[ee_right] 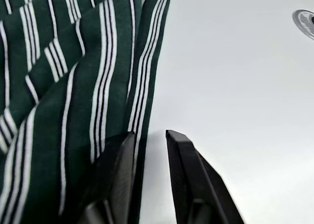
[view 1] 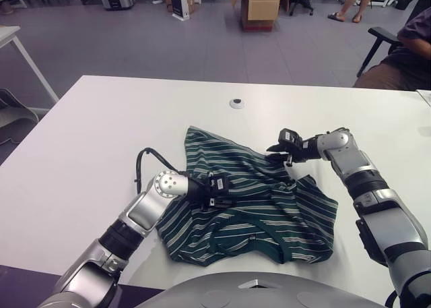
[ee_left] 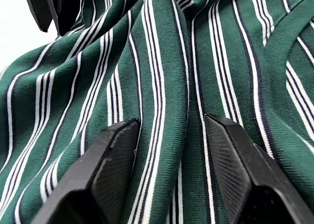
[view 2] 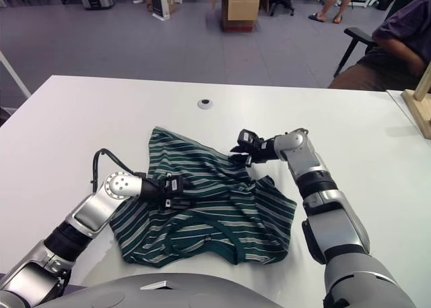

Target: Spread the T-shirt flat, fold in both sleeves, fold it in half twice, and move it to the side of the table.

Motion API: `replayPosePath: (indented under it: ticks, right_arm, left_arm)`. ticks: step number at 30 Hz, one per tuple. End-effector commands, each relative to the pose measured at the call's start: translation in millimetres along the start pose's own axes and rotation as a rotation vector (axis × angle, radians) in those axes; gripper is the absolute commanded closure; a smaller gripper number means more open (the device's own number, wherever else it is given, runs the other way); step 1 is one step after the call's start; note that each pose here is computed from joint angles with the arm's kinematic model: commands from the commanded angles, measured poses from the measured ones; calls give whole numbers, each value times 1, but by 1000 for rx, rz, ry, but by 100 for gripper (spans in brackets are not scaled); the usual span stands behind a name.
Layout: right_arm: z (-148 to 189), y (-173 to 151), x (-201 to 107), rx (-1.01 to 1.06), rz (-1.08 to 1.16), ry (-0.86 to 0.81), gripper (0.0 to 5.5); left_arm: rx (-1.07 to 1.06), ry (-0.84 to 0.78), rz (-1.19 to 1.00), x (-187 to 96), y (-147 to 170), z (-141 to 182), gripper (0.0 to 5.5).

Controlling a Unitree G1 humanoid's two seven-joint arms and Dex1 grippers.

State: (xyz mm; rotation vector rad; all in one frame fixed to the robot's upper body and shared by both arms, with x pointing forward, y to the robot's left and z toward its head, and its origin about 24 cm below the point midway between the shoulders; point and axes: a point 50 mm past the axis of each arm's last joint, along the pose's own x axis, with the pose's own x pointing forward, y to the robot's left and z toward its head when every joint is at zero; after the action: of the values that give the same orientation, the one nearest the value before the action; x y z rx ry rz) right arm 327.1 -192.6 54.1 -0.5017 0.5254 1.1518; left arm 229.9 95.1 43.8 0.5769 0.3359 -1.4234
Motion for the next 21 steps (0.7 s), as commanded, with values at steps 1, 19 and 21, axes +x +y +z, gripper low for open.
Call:
replayPosePath:
  ticks: [1, 19, 21]
  right_arm:
    - [1, -5, 1, -100, -23, 79, 431]
    - [0, -24, 49, -399, -441, 406, 431]
    - [7, -31, 46, -389, -547, 375, 431]
  left_arm:
    - [-21, 46, -49, -4, -8, -9, 301]
    - [95, -58, 136, -11, 35, 27, 301]
    - [75, -102, 150, -17, 43, 33, 301]
